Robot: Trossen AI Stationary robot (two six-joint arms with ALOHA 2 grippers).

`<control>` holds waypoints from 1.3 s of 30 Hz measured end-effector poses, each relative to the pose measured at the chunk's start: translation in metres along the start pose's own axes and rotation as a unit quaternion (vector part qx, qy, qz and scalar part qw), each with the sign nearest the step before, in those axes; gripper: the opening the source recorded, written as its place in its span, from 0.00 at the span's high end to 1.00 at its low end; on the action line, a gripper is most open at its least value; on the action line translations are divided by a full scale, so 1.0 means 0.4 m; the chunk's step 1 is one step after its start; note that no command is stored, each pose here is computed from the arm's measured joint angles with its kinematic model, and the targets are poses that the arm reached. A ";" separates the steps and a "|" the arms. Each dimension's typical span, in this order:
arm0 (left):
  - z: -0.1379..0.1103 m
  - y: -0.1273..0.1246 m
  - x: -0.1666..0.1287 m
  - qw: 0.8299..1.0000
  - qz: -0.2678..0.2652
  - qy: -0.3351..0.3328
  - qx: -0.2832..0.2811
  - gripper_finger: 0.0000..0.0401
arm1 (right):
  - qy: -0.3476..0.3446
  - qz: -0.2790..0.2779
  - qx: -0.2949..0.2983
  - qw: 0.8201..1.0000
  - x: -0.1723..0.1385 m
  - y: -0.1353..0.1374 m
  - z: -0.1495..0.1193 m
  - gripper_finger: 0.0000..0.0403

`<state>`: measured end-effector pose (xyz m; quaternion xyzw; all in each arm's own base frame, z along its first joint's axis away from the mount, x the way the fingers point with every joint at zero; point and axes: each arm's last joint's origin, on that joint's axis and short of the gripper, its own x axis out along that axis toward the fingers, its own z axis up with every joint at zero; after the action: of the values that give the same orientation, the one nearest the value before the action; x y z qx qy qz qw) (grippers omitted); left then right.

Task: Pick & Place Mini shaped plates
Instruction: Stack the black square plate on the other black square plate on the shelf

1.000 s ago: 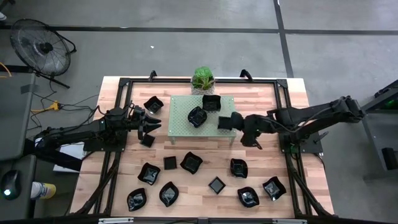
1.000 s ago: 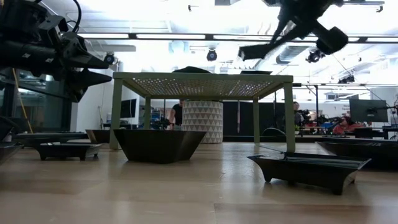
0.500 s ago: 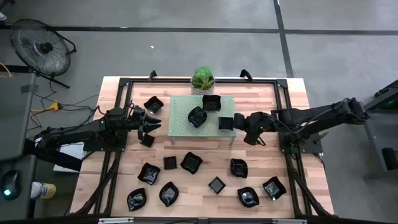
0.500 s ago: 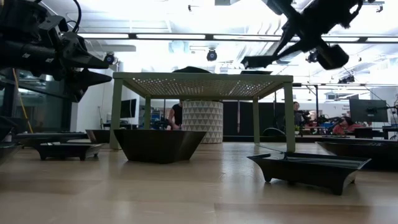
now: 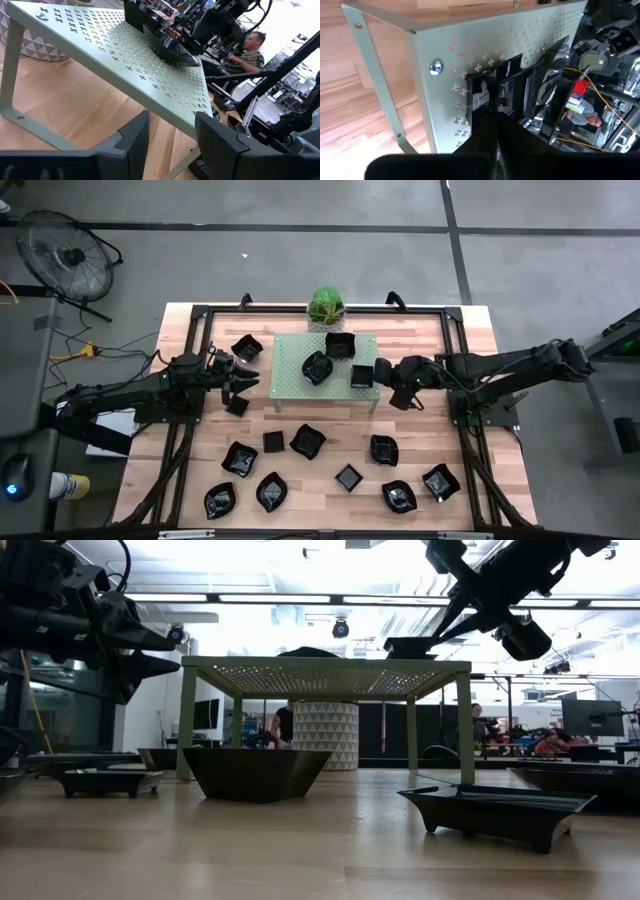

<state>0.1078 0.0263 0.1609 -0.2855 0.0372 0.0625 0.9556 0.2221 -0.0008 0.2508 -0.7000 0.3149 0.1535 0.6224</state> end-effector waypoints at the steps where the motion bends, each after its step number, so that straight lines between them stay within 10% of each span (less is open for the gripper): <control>1: 0.000 0.000 0.000 1.000 0.000 0.000 0.000 0.61 | 0.000 0.003 -0.001 1.000 0.001 0.001 0.000 1.00; 39: 0.000 0.000 0.000 1.000 -0.002 0.001 0.000 0.61 | -0.016 0.012 0.017 1.000 0.005 0.005 0.004 0.97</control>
<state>0.1078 0.0261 0.1610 -0.2858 0.0377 0.0604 0.9556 0.2227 0.0004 0.2477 -0.6830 0.3155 0.1665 0.6374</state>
